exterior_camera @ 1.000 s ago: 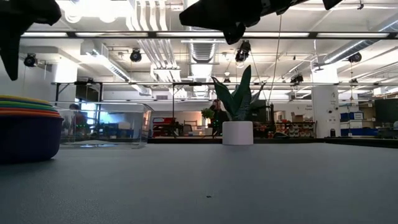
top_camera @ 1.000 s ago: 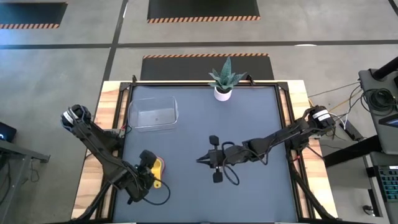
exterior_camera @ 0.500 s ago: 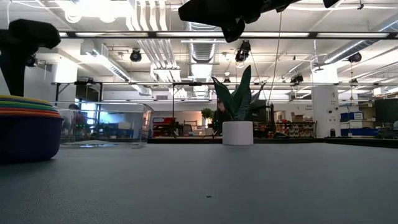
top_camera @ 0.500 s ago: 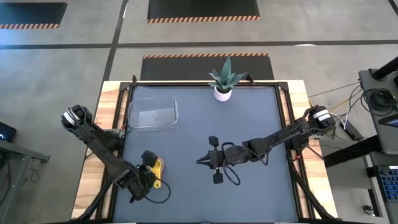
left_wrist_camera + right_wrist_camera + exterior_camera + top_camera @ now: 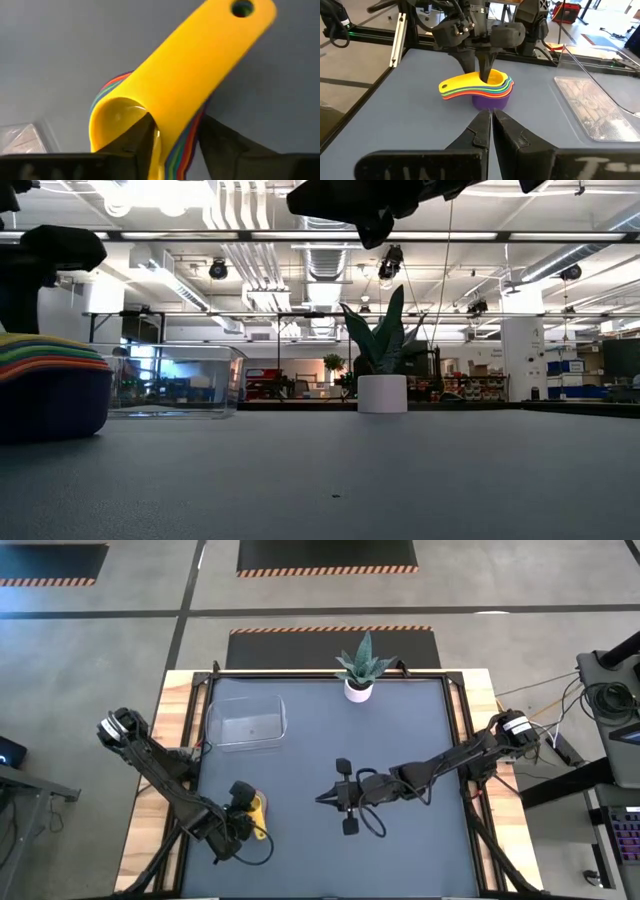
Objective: Nest measuring cups in basket
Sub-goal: Put the stacked measuring cups into the transparent bin
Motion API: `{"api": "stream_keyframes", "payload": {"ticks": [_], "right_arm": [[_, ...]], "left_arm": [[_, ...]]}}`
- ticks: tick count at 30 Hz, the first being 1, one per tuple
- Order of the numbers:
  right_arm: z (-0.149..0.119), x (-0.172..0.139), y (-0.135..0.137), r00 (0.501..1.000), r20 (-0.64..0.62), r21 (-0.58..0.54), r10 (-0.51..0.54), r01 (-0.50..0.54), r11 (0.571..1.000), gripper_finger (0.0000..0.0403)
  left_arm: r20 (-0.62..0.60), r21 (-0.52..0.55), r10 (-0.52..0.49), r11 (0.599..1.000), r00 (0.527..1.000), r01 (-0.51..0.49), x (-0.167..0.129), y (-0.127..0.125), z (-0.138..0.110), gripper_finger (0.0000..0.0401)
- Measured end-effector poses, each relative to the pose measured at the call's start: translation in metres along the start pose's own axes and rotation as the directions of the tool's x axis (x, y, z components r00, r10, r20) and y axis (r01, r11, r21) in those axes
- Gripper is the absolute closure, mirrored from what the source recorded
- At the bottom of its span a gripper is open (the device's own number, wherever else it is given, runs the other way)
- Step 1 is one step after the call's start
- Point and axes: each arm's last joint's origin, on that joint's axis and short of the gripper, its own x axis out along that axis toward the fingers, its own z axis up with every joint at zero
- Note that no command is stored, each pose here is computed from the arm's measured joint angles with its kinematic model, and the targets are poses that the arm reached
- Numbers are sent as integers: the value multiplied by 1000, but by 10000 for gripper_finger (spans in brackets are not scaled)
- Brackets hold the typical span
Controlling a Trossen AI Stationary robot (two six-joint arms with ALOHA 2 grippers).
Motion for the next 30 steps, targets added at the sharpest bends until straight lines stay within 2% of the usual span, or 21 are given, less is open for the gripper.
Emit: {"api": "stream_keyframes", "payload": {"ticks": [3,6,23,30], "right_arm": [[0,0,0,1000,0,0,0,0,1000,394],[0,0,0,1000,0,0,0,0,1000,394],[0,0,0,1000,-1,0,0,0,1000,394],[0,0,0,1000,-1,0,0,0,1000,394]], "left_arm": [[-4,-2,0,1000,1000,0,0,0,0,308],[-6,-9,-4,1000,1000,4,0,0,-1,326],[-8,-39,-18,999,1000,18,-10,3,5,331],[10,-52,-7,999,1000,7,-23,8,11,330]]}}
